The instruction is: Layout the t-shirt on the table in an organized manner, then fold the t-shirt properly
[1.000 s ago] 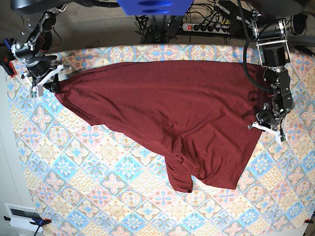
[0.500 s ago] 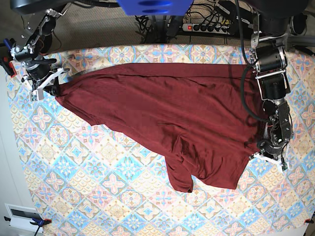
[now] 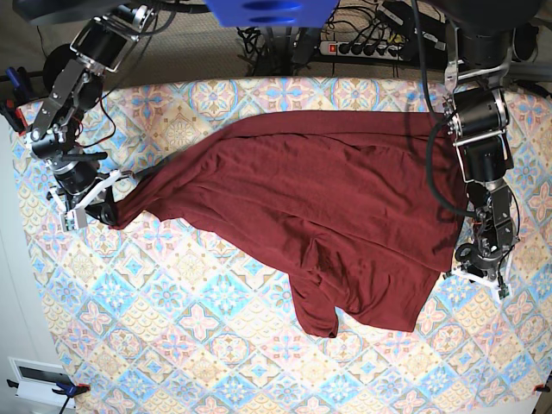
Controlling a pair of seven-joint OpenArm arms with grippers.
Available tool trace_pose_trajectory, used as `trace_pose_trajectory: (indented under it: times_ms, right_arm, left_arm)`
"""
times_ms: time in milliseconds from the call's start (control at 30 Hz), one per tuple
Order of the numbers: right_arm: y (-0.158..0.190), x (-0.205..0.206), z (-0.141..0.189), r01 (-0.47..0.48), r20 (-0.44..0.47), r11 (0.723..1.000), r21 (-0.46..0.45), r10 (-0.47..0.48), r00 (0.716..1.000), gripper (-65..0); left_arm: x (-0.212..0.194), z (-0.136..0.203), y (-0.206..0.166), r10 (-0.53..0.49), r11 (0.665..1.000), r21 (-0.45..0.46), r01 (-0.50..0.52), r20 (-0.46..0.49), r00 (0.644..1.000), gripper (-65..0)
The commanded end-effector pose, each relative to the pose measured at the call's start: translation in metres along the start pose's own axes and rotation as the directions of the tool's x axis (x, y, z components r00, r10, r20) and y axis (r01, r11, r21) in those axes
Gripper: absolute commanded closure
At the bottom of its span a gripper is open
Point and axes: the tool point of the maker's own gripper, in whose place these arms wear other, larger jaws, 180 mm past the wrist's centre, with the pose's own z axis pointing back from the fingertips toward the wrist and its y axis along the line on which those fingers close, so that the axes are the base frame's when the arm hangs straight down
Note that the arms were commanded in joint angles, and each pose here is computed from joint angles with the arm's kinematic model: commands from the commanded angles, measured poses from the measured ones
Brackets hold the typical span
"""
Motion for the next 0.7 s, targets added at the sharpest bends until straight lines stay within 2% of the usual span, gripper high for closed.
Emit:
trace_pose_trajectory:
  times_ms: [0,100,333,533,667]
  right_arm:
    - [-0.013,0.011,0.003,-0.024,0.016,0.999,-0.038,0.024,1.000,0.0]
    - [-0.027,0.011,0.005,-0.047,-0.010,0.994,-0.096,0.047,0.999,0.0]
    - [-0.041,0.005,0.013,-0.028,-0.022,0.990,-0.138,0.025,0.999,0.0]
    - [-0.050,-0.010,0.022,-0.026,-0.053,0.987,-0.160,0.018,0.998,0.0]
    - [-0.054,-0.010,0.025,-0.039,-0.060,0.985,-0.165,0.029,0.998,0.0]
  left_arm:
    - [0.030,0.009,0.009,-0.012,1.000,0.003,0.012,0.068,0.998,-12.6]
    - [0.021,0.030,0.007,-0.002,0.999,-0.052,0.004,0.037,0.999,-14.8]
    - [-0.035,0.085,0.005,-0.037,0.979,-0.202,0.012,-0.120,0.992,-19.9]
    - [-0.078,0.137,0.028,-0.011,0.969,-0.246,-0.038,-0.194,0.981,-20.8]
    - [-0.102,0.173,0.027,-0.066,0.959,-0.282,0.000,-0.223,0.973,-20.9]
